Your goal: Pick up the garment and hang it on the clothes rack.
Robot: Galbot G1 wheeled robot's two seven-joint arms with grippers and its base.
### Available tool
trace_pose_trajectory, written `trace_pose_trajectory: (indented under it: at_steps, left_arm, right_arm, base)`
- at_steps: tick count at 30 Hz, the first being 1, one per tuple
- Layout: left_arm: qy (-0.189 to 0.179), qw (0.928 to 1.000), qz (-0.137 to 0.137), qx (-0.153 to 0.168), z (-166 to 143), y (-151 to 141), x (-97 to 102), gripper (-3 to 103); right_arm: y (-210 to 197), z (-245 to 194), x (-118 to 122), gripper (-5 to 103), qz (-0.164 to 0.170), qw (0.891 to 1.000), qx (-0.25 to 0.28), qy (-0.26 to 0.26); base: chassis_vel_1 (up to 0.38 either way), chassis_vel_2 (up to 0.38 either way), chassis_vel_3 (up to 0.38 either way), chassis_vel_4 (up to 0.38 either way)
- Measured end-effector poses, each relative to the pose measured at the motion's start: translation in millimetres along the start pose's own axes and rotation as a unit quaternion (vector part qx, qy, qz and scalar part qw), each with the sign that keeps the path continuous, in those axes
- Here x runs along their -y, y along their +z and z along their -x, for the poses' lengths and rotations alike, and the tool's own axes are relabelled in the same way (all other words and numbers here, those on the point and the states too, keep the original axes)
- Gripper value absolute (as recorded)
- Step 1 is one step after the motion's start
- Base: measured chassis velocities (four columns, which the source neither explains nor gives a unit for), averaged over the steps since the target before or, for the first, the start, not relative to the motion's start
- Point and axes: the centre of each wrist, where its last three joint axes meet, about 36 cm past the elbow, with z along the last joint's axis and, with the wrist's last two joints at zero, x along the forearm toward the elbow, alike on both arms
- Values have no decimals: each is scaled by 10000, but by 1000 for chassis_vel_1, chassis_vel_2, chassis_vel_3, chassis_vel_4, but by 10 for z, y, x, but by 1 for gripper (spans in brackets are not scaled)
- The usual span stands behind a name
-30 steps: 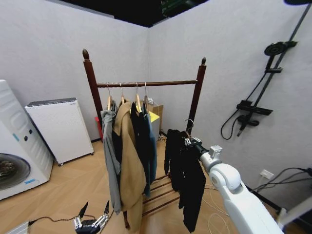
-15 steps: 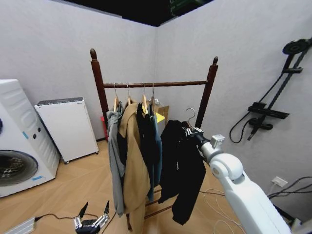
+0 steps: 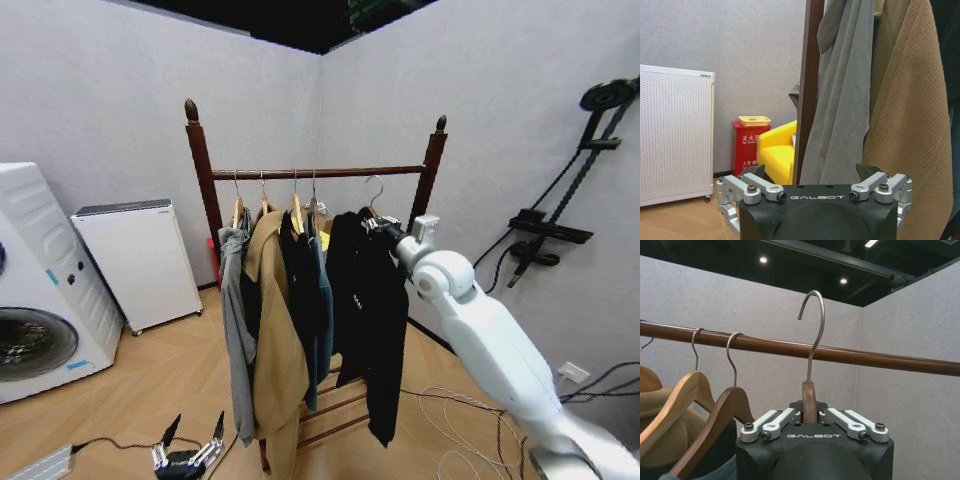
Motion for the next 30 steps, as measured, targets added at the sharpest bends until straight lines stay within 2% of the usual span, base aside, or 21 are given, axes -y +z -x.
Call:
trace_pose_trajectory:
  at_steps: [8,15,23,30]
  left_arm:
    - [-1,10000,0,0,0,0,0,100]
    - [-1,10000,0,-1,0,0,0,100]
    - [-1,10000,0,0,0,0,0,100]
    - [-1,10000,0,0,0,0,0,100]
  right_arm:
    - [-193,570,-56,10,-92,9996,-252,20]
    - [-385,871,-155,10,-225,9993,-287,-55]
    - [-479,1128,-395,10,-305,9983,-475,-135]
    - [-446,1190,-425,10,-300,9976,-616,-122]
  base:
    - [0,0,0,0]
    - [0,0,0,0]
    - [0,0,0,0]
    - [0,0,0,0]
